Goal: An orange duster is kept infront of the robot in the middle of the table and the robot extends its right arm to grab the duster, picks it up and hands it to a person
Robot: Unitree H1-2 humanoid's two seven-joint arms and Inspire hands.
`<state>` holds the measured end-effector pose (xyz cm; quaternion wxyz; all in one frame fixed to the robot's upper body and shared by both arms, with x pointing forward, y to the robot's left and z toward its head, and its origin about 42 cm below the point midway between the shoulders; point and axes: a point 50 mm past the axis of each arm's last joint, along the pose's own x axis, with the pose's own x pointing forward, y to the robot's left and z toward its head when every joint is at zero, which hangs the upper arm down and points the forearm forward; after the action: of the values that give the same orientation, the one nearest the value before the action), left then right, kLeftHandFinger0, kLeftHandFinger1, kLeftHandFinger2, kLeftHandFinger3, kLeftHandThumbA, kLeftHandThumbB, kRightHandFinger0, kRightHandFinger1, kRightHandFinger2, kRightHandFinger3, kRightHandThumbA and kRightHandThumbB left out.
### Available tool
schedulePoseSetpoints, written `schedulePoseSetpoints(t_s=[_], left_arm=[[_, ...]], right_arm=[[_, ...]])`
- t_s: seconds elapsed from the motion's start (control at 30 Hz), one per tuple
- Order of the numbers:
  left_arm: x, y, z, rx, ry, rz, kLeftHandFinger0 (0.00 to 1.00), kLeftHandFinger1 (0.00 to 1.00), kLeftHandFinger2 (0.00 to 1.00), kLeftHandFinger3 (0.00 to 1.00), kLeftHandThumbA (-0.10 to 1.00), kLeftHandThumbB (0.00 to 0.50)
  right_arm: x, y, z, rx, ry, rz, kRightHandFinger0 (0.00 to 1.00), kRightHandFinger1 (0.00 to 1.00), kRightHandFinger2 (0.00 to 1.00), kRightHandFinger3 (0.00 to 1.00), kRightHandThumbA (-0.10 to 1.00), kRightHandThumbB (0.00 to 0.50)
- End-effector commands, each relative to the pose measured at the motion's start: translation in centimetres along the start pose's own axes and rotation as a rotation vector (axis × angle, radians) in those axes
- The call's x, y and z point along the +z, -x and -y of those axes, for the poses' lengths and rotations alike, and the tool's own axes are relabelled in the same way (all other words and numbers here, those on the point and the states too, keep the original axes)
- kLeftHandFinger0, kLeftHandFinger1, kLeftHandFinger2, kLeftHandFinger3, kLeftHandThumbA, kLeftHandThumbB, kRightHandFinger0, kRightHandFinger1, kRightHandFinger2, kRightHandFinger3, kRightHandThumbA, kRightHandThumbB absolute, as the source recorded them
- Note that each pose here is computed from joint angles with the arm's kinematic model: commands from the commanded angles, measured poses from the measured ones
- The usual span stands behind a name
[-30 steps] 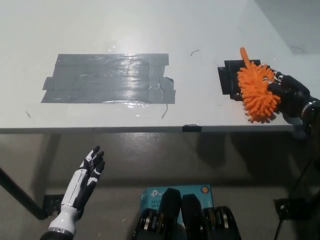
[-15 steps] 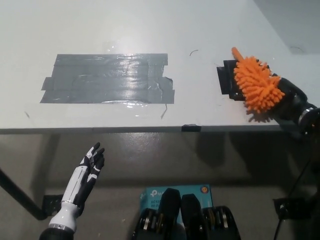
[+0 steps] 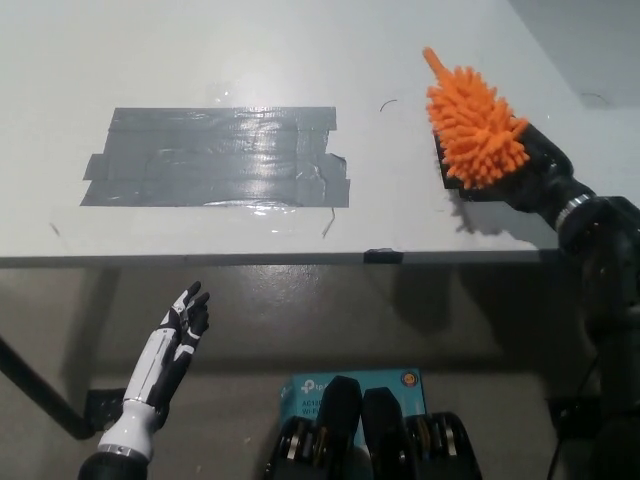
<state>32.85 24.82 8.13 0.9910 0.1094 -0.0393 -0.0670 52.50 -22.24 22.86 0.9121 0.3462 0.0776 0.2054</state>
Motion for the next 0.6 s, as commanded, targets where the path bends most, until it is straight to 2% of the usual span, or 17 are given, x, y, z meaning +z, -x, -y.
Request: schedulePoseSetpoints(t_s=[0.0, 0.17, 0.33, 0.5, 0.57], left_arm=[[2.3, -1.3, -1.0, -0.012, -0.023, 0.091, 0.96, 1.0, 1.0, 1.0, 0.88, 0.162], [2.2, -1.2, -1.1, -0.011, -0.036, 0.091, 0.95, 1.0, 1.0, 1.0, 0.89, 0.153], [2.2, -1.2, -1.0, -0.012, -0.025, 0.09, 0.94, 1.0, 1.0, 1.0, 0.87, 0.155], [2.1, -1.2, -1.0, -0.012, -0.027, 0.089, 0.95, 1.0, 1.0, 1.0, 0.86, 0.159], [2.2, -1.2, -1.0, -0.012, -0.033, 0.09, 0.95, 1.0, 1.0, 1.0, 0.87, 0.16]], right_arm=[[2.5, -1.4, -4.7, 0.208, -0.107, 0.096, 0.0, 0.42, 0.82, 1.0, -0.1, 0.068], [1.4, -2.0, -4.9, 0.189, -0.154, 0.072, 0.0, 0.43, 0.84, 1.0, -0.1, 0.084], [0.4, -2.5, -4.7, 0.178, -0.161, 0.027, 0.0, 0.38, 0.77, 1.0, -0.1, 0.094], [-0.3, -2.6, -4.7, 0.179, -0.165, 0.007, 0.0, 0.38, 0.77, 1.0, -0.1, 0.084], [-0.7, -2.7, -4.4, 0.184, -0.17, -0.005, 0.0, 0.41, 0.78, 1.0, -0.1, 0.098]])
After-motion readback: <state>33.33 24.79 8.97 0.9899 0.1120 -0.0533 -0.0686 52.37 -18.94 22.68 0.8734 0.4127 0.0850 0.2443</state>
